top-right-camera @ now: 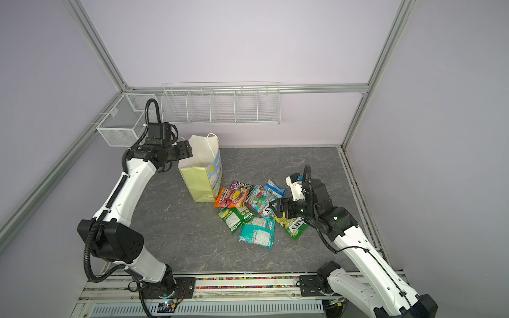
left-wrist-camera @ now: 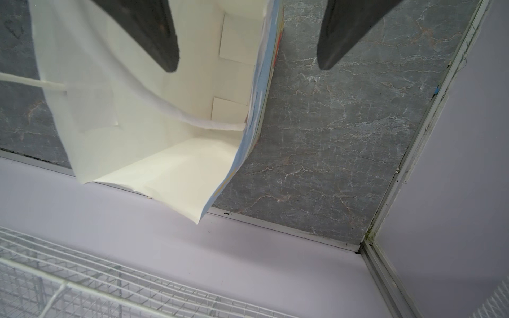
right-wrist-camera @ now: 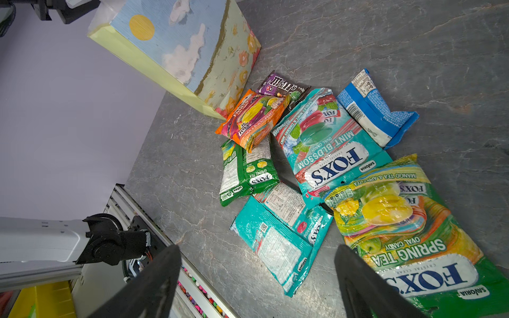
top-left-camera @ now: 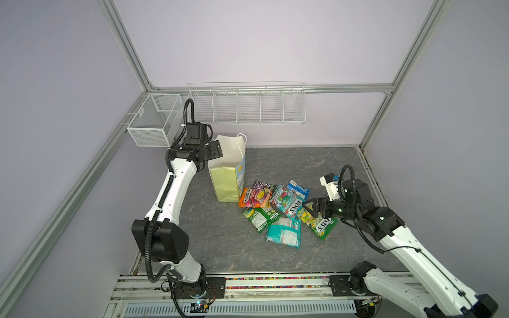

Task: Place the snacks into the paper bag
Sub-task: Pick up the paper bag from the top-left of the table.

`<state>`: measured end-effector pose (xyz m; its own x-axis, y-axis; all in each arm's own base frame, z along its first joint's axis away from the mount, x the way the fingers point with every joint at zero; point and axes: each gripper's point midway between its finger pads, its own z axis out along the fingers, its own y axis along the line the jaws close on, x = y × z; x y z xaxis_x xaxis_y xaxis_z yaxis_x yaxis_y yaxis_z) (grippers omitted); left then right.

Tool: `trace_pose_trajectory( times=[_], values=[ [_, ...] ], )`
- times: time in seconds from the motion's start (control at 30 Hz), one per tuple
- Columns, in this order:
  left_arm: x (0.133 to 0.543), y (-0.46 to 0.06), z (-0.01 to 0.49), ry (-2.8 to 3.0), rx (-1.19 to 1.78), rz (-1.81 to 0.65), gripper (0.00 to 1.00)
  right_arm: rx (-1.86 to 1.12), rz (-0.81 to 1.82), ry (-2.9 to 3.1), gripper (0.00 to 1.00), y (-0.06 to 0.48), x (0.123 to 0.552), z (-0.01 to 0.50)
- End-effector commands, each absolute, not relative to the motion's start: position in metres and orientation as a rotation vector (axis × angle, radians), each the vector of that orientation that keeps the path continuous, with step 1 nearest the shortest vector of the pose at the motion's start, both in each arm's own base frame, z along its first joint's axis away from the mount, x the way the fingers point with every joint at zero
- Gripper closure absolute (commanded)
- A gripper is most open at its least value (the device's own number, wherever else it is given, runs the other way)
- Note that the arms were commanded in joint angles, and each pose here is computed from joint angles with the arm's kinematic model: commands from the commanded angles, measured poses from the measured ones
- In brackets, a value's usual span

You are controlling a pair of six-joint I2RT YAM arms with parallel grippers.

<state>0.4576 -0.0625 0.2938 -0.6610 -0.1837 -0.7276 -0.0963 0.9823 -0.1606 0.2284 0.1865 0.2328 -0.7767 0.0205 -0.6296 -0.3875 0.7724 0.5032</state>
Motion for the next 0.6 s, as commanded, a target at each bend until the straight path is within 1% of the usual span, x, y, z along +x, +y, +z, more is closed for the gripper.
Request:
trace_pose_trajectory(
  times=[0.0, 0.23, 0.5, 0.57],
  values=[
    [0.462, -0.057, 0.297, 2.303, -0.195, -0.102, 0.22, -0.298, 0.854, 2.334, 0.10, 0.188, 0.224, 0.228],
    [0.470, -0.059, 0.286, 2.328, -0.194, -0.097, 0.32, -0.299, 0.826, 2.367, 0.10, 0.184, 0.221, 0.214],
    [0.474, -0.059, 0.276, 2.354, -0.199, -0.089, 0.49, -0.307, 0.812, 2.372, 0.10, 0.183, 0.220, 0.215],
    [0.474, -0.059, 0.276, 2.354, -0.202, -0.088, 0.51, -0.309, 0.811, 2.373, 0.10, 0.183, 0.220, 0.215]
  ],
)
